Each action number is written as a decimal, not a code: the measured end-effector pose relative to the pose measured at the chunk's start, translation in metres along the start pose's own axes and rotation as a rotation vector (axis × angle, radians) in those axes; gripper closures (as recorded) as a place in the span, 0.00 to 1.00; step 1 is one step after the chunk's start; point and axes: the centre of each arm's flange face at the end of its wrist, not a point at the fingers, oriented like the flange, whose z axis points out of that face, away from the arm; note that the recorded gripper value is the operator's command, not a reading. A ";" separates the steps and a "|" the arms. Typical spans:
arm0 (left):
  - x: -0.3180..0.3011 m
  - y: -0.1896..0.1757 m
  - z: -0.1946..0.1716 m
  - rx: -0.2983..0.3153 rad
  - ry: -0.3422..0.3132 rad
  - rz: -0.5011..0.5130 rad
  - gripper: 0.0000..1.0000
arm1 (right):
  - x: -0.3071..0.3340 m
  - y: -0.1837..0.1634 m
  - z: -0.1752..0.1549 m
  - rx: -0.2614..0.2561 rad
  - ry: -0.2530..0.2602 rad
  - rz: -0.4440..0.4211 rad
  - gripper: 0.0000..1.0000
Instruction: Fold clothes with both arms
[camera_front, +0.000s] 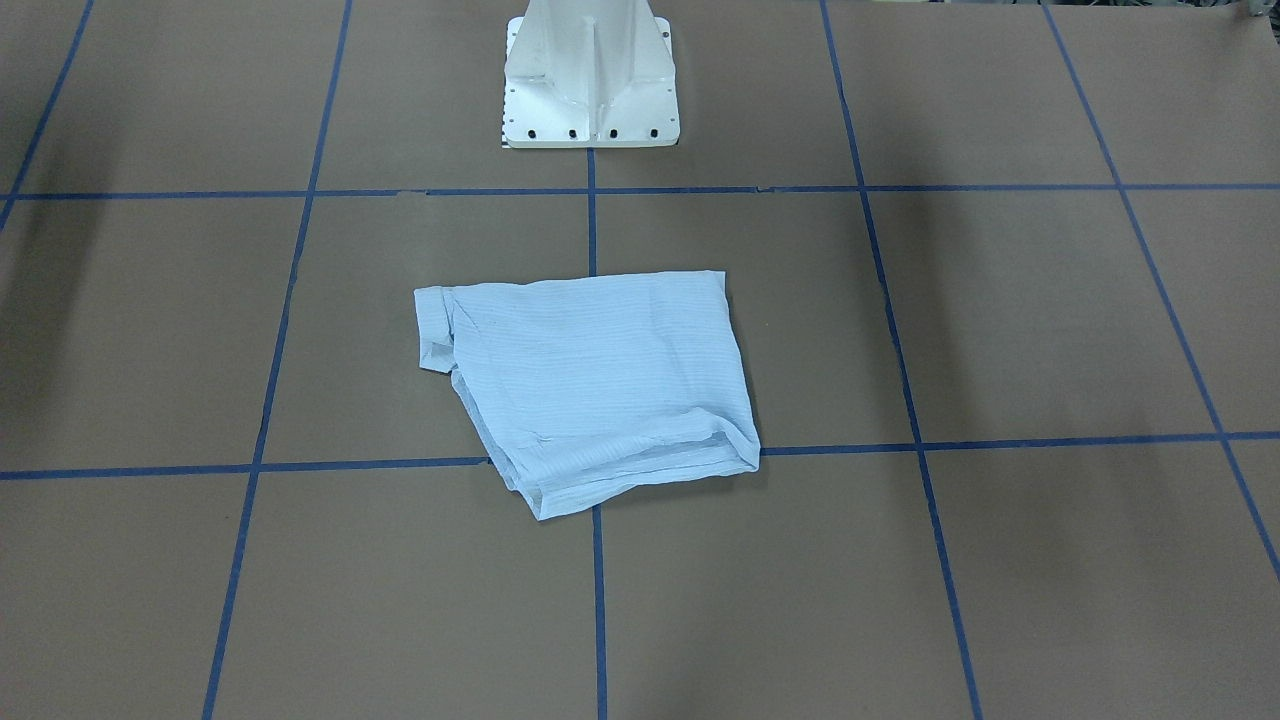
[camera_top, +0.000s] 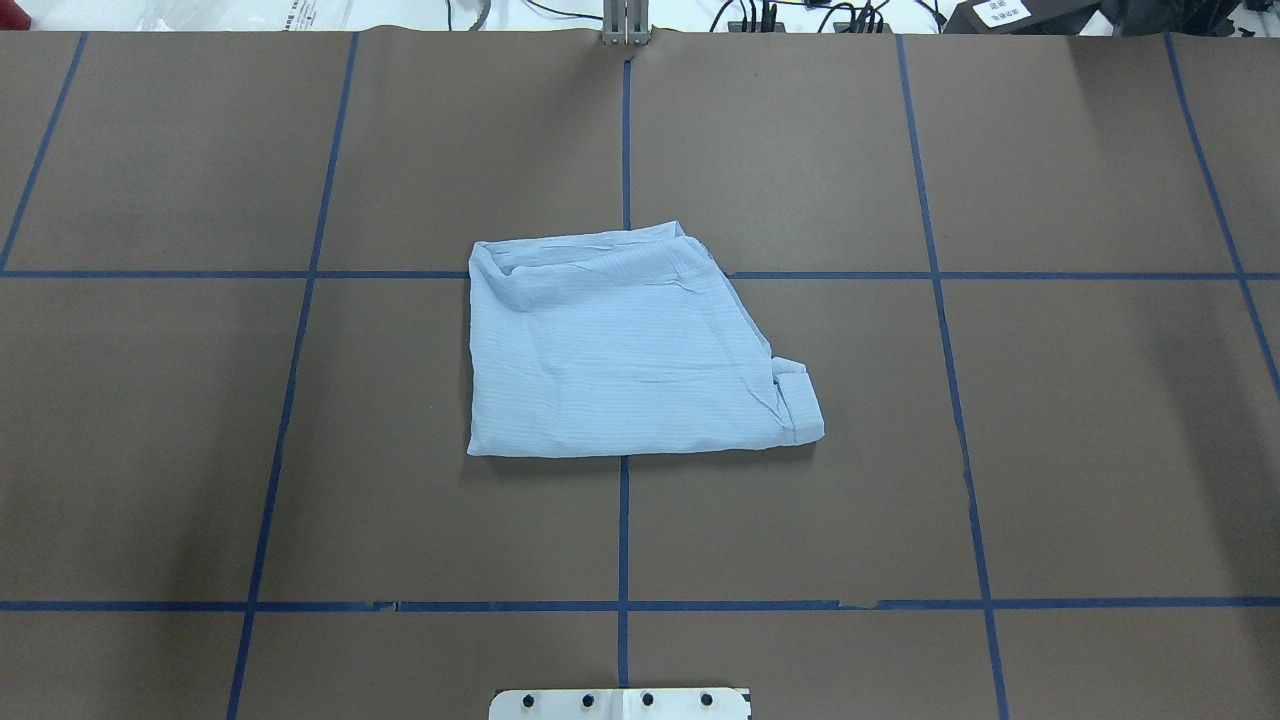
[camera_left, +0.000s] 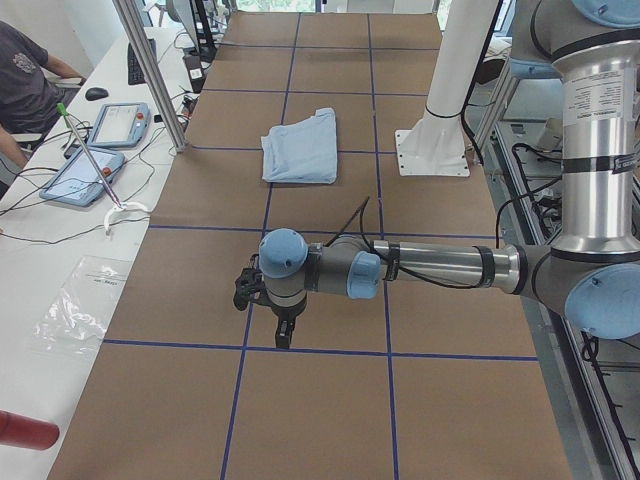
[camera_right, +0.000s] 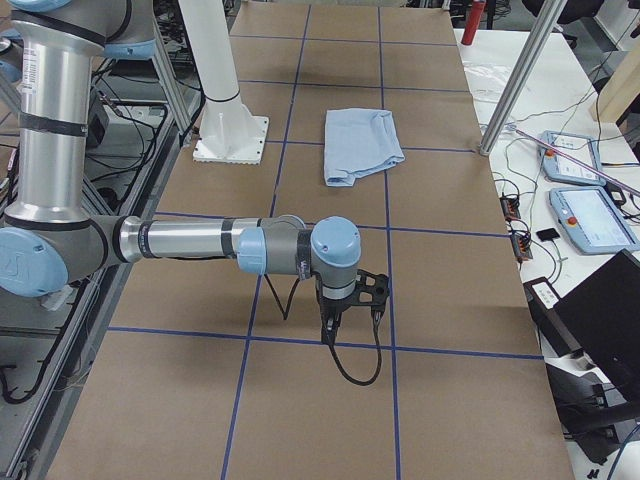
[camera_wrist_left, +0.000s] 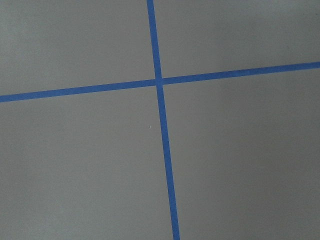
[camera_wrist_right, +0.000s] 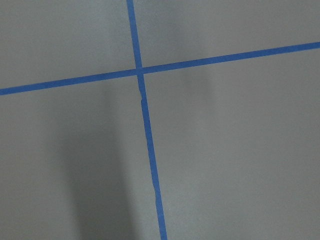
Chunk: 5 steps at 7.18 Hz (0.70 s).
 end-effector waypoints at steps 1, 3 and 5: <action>0.000 0.000 0.000 0.000 0.000 0.000 0.00 | 0.000 0.000 0.000 0.000 0.000 0.001 0.00; 0.000 0.000 0.000 0.000 0.000 0.000 0.00 | 0.000 0.000 0.001 -0.001 0.000 0.001 0.00; 0.000 0.000 0.000 0.000 0.001 0.000 0.00 | -0.002 0.000 0.004 -0.009 -0.001 -0.009 0.00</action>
